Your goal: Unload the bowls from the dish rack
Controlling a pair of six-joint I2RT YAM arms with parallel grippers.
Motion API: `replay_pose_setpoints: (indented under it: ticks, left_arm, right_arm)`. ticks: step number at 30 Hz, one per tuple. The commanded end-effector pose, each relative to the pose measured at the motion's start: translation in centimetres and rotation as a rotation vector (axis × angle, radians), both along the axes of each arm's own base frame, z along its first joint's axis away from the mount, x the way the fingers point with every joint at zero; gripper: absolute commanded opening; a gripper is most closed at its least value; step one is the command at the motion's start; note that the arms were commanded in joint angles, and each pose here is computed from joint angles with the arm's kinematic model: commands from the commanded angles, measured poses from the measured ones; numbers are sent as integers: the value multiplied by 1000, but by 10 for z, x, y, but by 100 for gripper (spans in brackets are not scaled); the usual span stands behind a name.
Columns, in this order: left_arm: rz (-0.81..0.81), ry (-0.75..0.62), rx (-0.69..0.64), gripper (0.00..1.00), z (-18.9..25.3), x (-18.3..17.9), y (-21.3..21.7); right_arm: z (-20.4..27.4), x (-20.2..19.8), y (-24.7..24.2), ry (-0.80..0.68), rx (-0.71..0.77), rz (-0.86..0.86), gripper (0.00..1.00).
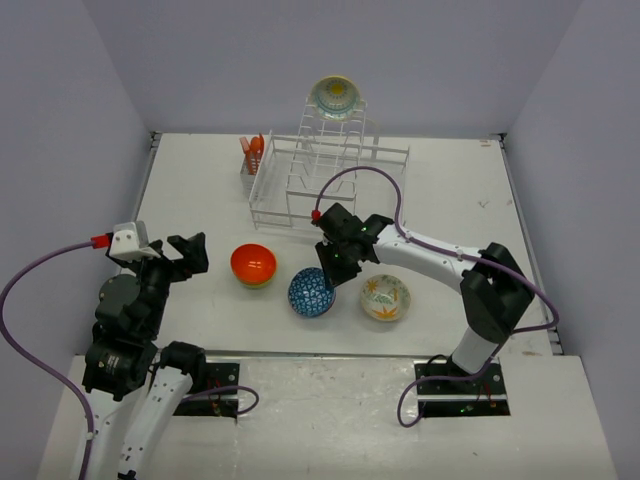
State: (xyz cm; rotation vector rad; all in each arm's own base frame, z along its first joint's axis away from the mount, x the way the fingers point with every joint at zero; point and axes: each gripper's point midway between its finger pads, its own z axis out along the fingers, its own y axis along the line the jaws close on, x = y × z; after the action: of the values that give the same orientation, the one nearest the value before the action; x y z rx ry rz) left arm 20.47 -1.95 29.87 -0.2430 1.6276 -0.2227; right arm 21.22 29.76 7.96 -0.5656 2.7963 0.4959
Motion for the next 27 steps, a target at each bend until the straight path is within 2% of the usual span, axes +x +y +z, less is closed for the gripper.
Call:
replay_pose_setpoints:
  ticks: [1, 6, 7, 8, 14, 16, 17, 20, 27]
  left_arm:
    - [9, -17, -6, 100, 1, 1, 1]
    - [9, -15, -7, 100, 1, 1, 1]
    - [8, -14, -7, 100, 1, 1, 1]
    - [8, -17, -7, 100, 1, 1, 1]
    - [8, -14, -6, 100, 0, 1, 1]
    - [9, -18, -8, 100, 2, 0, 1]
    - [9, -17, -7, 100, 1, 0, 1]
    - [9, -18, -9, 100, 2, 0, 1]
    - [9, -26, -14, 100, 3, -2, 1]
  right_arm:
    - [15, 6, 13, -26, 59, 10, 26]
    - [24, 6, 10, -48, 58, 6, 31]
    - [26, 6, 9, -53, 60, 5, 34]
    - [29, 6, 8, -58, 63, 6, 40]
    - [45, 7, -4, -109, 47, -18, 42]
    - [50, 8, -8, -127, 39, -29, 38]
    - [52, 8, -10, -136, 37, -32, 27]
    - [53, 4, -10, -132, 55, -22, 10]
    - [26, 1, -7, -78, 32, -21, 10]
